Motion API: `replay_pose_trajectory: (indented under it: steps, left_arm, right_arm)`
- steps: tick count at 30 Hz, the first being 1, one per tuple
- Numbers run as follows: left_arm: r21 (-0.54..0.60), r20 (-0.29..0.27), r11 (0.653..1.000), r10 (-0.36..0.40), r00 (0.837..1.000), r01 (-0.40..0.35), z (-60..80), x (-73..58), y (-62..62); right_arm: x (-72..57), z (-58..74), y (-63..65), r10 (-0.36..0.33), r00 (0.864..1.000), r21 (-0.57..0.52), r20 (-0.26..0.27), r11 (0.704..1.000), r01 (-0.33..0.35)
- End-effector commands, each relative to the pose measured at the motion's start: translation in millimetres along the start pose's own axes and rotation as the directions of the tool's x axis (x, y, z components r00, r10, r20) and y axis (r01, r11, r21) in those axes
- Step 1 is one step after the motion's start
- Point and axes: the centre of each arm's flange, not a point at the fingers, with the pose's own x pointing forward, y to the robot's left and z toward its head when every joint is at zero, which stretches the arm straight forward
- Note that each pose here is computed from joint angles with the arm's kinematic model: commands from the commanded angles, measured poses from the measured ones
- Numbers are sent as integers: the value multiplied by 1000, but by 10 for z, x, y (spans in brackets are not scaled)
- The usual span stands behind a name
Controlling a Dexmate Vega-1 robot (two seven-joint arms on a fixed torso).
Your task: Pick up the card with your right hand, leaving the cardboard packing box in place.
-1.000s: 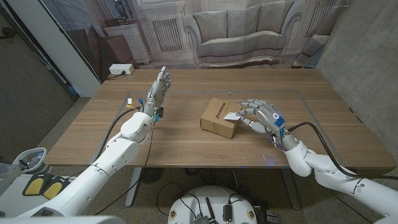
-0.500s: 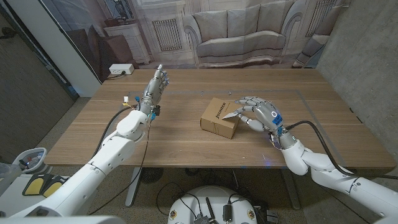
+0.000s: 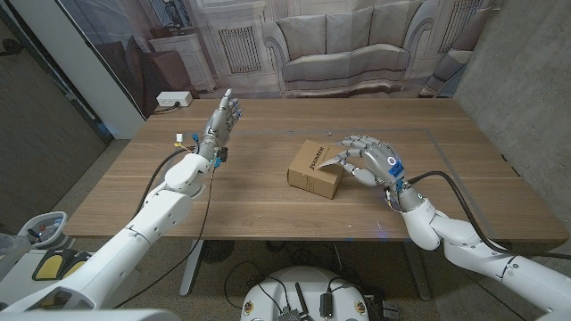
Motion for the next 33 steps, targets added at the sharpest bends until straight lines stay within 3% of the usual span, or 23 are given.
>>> replay_pose_trajectory:
  steps: [1,14,33]
  left_arm:
    - [-4,4,1000,-6,1000,6,9,109,10]
    - [-8,5,1000,-1,1000,1,-10,145,35]
    - [-6,9,1000,15,1000,-15,6,80,116]
  right_arm:
    - [60,-53,-66,4,1000,-20,-5,1000,-4]
    - [155,-101,-135,0,1000,-46,10,999,1]
    - [311,-156,-364,-32,999,-54,-16,998,31]
